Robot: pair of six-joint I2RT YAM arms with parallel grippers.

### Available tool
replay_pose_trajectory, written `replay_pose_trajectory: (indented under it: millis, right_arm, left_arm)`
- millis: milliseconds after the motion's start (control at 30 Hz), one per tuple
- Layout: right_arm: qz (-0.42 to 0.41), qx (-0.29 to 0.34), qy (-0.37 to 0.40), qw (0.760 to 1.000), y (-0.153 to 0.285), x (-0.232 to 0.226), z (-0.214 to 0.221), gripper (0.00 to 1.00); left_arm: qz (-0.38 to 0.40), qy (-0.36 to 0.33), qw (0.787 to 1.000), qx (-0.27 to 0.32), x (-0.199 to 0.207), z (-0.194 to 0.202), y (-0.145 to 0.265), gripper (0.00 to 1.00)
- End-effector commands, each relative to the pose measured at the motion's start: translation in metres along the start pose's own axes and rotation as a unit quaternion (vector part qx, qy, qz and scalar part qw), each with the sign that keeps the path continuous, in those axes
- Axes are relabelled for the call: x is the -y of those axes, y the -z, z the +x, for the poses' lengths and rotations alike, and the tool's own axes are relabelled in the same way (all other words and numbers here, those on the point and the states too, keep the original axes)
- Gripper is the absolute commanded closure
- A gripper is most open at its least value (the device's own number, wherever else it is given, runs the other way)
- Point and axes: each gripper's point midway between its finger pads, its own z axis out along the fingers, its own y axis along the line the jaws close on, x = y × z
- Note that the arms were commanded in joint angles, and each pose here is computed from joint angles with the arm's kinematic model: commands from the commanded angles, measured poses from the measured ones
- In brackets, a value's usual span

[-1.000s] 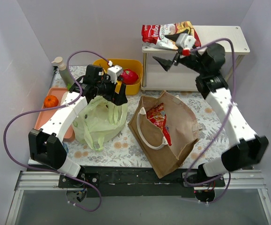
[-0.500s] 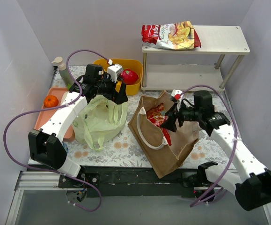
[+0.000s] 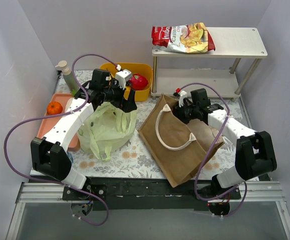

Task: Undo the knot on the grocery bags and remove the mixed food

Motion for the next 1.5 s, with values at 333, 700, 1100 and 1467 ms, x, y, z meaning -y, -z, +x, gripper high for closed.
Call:
replay_pose_trajectory:
  millis: [333,700,1100,1467]
  right_arm:
    - [-0.025,0.122,0.271,0.955,0.100,-0.086,-0.073,0.99]
    - [0.034,0.100,0.201,0.974,0.111,-0.073,-0.065,0.52]
    - [0.111,0.034,0.063,0.991,0.050,-0.003,-0.043,0.02]
    - [0.045,-0.014,-0.004,0.999,-0.008,0.004,0.008,0.01]
  left_arm:
    - [0.042,-0.023,0.999,0.023,0.016,-0.021,0.007,0.02]
    - [0.249,-0.004,0.964,0.089,0.093,-0.104,0.004,0.02]
    - [0.130,-0.083,0.988,-0.001,0.111,-0.051,-0.067,0.02]
    - [0.086,-0.168,0.981,-0.055,0.104,-0.002,-0.043,1.00]
